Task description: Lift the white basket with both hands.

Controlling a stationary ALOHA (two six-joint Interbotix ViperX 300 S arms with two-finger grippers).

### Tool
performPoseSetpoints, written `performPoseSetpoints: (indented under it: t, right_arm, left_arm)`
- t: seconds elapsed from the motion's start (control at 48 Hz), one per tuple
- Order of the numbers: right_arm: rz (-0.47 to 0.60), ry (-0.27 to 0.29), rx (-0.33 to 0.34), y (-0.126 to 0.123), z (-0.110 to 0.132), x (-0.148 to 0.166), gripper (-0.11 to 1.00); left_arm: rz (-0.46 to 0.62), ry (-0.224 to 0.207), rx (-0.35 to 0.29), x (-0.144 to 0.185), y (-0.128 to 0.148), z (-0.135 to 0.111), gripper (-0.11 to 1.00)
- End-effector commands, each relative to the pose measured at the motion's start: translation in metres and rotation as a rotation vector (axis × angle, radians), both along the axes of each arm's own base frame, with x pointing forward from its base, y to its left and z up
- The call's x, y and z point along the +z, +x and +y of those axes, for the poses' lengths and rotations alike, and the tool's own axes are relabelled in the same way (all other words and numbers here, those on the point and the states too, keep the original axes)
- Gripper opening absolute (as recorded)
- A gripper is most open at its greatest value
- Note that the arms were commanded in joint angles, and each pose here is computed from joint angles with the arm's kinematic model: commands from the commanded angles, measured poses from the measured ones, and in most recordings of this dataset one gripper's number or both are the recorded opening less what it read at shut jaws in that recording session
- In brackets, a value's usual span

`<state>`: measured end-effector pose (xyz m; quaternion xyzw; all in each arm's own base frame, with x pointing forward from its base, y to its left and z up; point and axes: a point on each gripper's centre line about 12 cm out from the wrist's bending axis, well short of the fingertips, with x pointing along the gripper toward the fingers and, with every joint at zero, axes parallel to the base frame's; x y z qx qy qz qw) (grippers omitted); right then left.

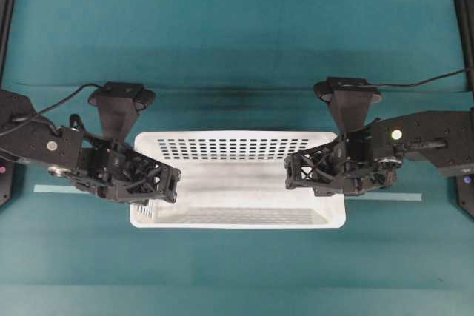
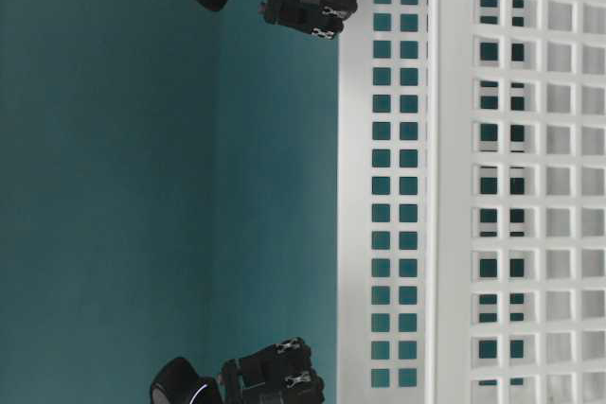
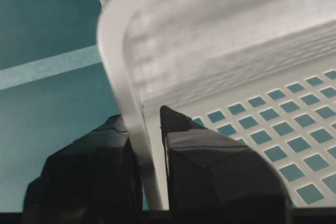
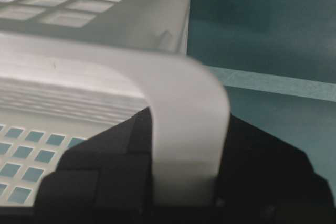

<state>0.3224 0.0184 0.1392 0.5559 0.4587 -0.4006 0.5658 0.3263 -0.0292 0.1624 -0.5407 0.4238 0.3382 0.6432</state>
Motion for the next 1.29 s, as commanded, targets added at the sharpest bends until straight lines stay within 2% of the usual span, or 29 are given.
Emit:
performPoseSetpoints:
  t: [0.0,0.083,0.167,0.271,0.417,0.479,0.542,0.979,1.146,1.271]
  right_arm:
    - [-0.019,-0.010,0.030,0.007,0.004,-0.004,0.17]
    - [-0.027,-0.012,0.028,0.008,0.003,-0.003,0.20]
    - [-0.044,-0.010,0.024,0.010,0.003,-0.003,0.31]
    - [-0.045,-0.008,0.018,0.010,0.003,-0.002,0.54]
    - [-0.047,-0.006,0.006,0.010,0.003,-0.003,0.89]
    - [-0.047,-0.005,0.004,0.010,0.003,-0.003,0.97]
    - [-0.049,-0.005,0.004,0.010,0.004,-0.003,0.99]
    - [0.006,0.000,-0.019,-0.008,0.000,0.007,0.98]
    - [-0.016,0.000,-0.017,-0.007,0.000,0.014,0.98]
    - [-0.056,0.001,-0.009,-0.010,0.000,0.032,0.98]
  left_arm:
    - [-0.035,0.013,-0.017,0.003,0.006,0.002,0.03]
    - [-0.044,0.012,-0.017,0.004,0.006,0.001,0.05]
    - [-0.047,0.013,-0.017,0.004,0.006,0.002,0.13]
    - [-0.041,0.013,-0.018,0.002,0.005,0.002,0.34]
    - [-0.026,0.014,-0.011,-0.001,-0.005,0.005,0.70]
    - [-0.029,0.013,-0.007,0.000,-0.009,0.006,0.82]
    - [-0.039,0.014,-0.006,0.003,-0.012,0.007,0.90]
    - [-0.062,0.013,-0.003,0.010,-0.016,0.009,0.89]
    - [-0.070,0.012,-0.004,0.013,-0.020,0.009,0.89]
    - [-0.133,0.014,-0.018,0.032,-0.021,0.009,0.89]
